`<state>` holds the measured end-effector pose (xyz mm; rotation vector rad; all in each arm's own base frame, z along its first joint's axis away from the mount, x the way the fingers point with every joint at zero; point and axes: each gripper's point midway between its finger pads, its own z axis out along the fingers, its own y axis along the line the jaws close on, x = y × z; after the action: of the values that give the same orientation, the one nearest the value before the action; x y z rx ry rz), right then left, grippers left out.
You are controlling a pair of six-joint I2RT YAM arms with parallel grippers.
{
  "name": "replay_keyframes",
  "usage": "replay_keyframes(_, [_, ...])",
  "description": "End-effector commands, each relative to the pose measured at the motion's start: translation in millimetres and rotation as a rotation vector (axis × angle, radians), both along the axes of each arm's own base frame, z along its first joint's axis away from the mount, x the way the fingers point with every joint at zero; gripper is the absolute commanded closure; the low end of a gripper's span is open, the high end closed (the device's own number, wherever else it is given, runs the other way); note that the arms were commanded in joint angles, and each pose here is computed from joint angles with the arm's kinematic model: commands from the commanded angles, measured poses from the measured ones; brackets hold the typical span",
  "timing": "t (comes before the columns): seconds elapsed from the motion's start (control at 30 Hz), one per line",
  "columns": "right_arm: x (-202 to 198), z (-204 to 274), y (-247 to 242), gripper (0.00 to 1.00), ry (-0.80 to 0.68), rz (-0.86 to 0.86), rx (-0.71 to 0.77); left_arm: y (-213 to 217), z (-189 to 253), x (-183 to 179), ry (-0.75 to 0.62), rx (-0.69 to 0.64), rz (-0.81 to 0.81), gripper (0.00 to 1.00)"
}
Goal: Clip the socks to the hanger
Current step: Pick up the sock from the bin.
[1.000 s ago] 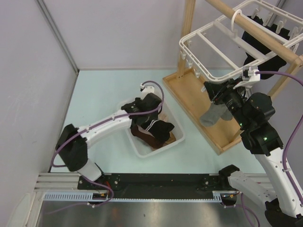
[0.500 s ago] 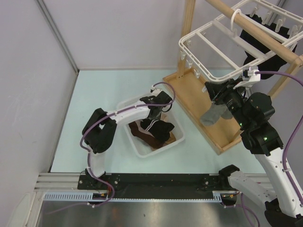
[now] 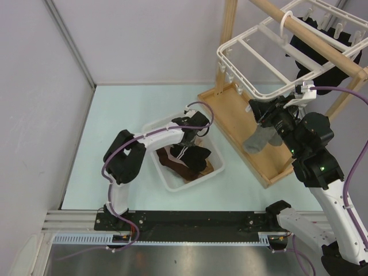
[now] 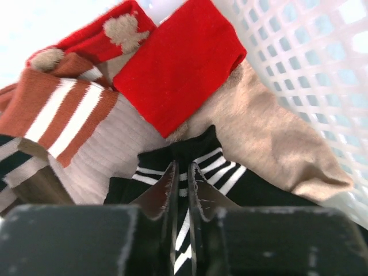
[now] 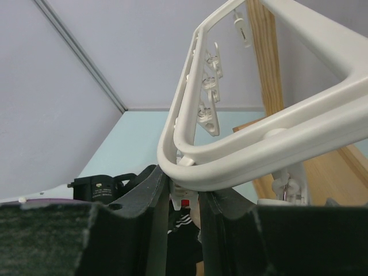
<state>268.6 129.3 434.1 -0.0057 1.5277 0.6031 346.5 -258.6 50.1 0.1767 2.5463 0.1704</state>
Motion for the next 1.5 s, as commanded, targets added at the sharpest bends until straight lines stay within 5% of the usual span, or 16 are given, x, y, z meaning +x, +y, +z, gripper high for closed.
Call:
replay_keyframes(0.0, [3,2,-11,0.87,-0.008,-0.054,-0.011,4,58,8,-0.116,-0.065,-0.005,0.90])
replay_keyframes(0.2, [3,3,-11,0.87,-0.012,-0.053,-0.013,12,118,10,-0.260,-0.106,-0.042,0.90])
replay_keyframes(0.5, [2,5,-11,0.88,-0.019,-0.051,-0.010,-3,182,-1,-0.543,-0.219,-0.307,0.99])
replay_keyframes(0.9, [1,7,-11,0.87,-0.025,-0.044,-0.008,-17,87,14,-0.325,-0.079,-0.387,0.84])
replay_keyframes(1.2, [1,4,-14,0.87,-0.015,-0.058,-0.019,-31,85,27,-0.306,-0.166,-0.322,0.60])
replay_keyframes(1.47, [2,2,-13,0.87,-0.008,-0.054,-0.017,-18,67,21,-0.255,-0.159,-0.241,0.59])
